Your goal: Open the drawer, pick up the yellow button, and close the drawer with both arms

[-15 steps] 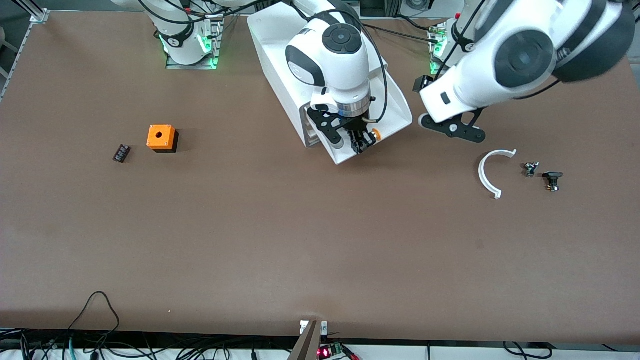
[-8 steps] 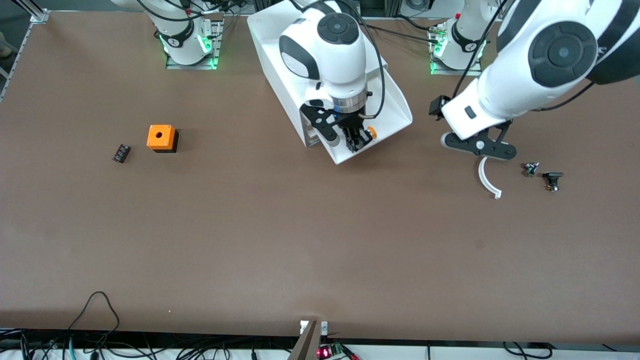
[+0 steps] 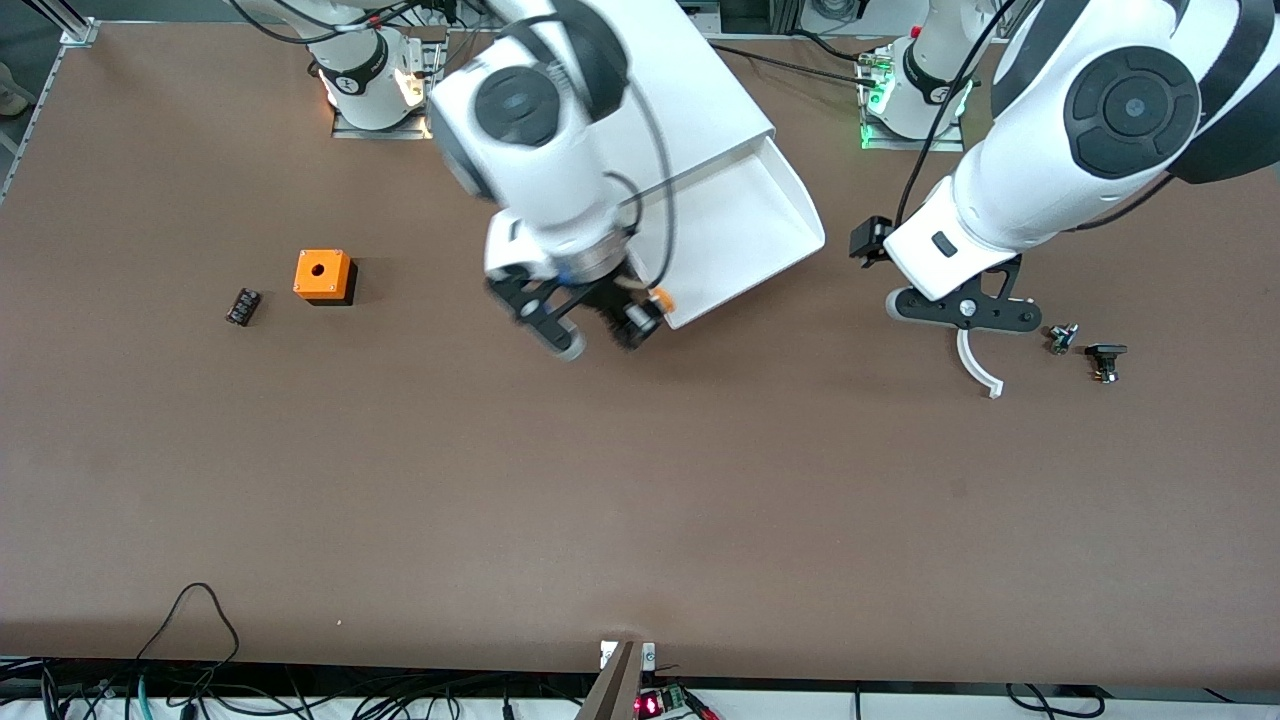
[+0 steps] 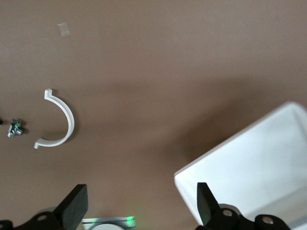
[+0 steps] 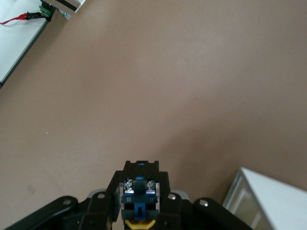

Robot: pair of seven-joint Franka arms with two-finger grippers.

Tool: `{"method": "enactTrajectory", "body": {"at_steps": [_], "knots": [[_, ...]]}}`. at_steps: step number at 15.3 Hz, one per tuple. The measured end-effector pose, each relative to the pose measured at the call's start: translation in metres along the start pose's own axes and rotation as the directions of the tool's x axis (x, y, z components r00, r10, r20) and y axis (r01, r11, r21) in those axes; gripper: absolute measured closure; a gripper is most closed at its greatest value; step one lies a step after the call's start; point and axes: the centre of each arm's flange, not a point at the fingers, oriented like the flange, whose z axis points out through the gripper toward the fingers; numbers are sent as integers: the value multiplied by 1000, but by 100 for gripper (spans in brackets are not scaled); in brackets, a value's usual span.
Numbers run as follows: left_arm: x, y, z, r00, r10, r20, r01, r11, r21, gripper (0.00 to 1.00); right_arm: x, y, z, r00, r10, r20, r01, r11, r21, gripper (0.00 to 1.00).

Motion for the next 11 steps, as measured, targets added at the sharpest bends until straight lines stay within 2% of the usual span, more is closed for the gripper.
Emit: {"method": "enactTrajectory", "body": {"at_steps": [2,6,11], "knots": [[1,19,3,993,-108,-53,107,994,-31,0,36,12,0,996,-91,14,92,995,-30,67],[10,43,27,962,-208,-177,188,974,-124,0,97,36,0,961,-275,39,278,958,-76,67],[11,75,76,942,-244,-229,200,959,-200,0,177,86,9,889,-438,133,455,876,-160,67]]}}
